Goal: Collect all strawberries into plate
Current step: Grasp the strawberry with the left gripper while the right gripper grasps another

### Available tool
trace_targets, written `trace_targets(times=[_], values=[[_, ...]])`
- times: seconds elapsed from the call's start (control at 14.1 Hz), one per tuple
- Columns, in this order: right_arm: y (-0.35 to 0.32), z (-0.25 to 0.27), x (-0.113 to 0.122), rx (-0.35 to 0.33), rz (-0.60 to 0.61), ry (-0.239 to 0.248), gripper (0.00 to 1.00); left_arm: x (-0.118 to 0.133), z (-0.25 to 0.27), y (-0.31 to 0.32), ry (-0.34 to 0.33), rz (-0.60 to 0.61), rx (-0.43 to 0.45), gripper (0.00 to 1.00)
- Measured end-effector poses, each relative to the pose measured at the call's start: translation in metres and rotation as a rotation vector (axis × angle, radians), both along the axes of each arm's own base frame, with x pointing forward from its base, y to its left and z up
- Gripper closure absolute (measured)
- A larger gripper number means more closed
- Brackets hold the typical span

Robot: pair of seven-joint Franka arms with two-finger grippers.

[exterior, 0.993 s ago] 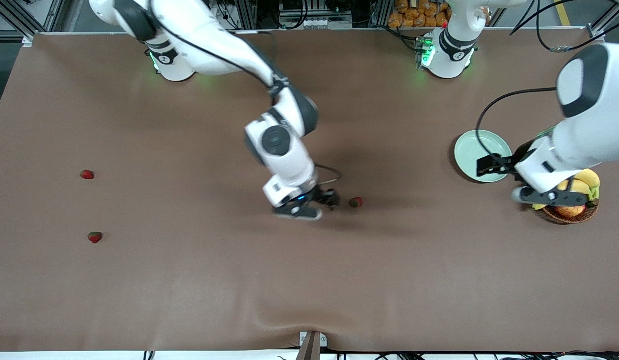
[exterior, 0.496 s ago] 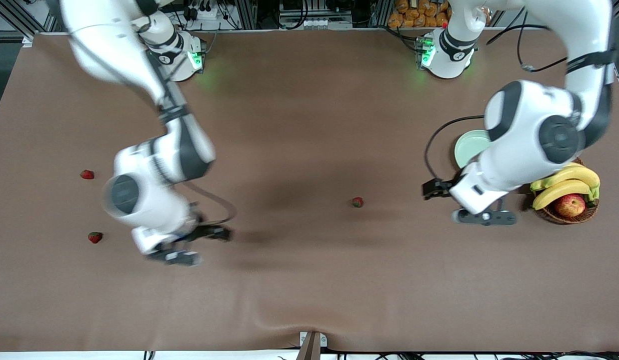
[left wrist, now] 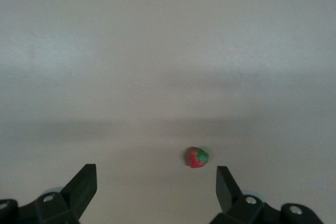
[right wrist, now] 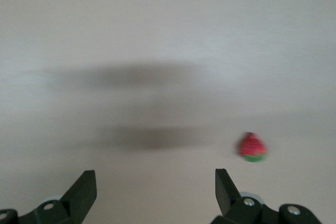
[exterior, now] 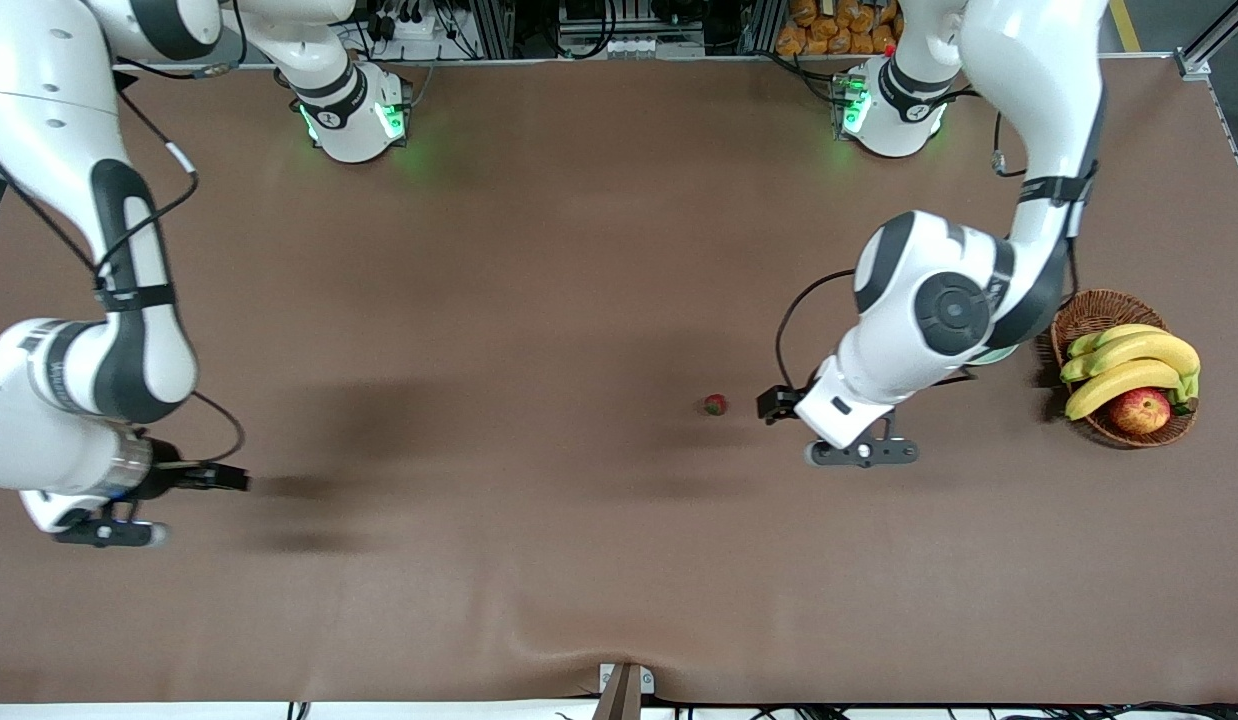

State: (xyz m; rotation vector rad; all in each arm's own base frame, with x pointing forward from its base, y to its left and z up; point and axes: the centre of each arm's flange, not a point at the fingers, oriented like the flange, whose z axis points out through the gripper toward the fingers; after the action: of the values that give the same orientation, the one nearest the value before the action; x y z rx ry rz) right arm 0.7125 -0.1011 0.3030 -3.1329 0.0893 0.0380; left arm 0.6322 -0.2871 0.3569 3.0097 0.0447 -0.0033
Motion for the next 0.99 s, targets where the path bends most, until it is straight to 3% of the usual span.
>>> trace_targets(times=[0.21, 0.57, 0.99], values=[[-0.032, -0.018, -0.007, -0.021, -0.028, 0.013, 0.0, -0.008, -0.03, -0.026, 0.011, -0.041, 0.009, 0.0], [-0.068, -0.083, -0.014, -0.033, -0.076, -0.021, 0.0, -0.022, -0.08, -0.069, -0.029, -0.124, 0.037, 0.0], [-0.081, -0.116, -0.02, -0.037, -0.093, -0.026, 0.0, -0.027, -0.112, -0.074, -0.002, -0.137, 0.052, 0.0]])
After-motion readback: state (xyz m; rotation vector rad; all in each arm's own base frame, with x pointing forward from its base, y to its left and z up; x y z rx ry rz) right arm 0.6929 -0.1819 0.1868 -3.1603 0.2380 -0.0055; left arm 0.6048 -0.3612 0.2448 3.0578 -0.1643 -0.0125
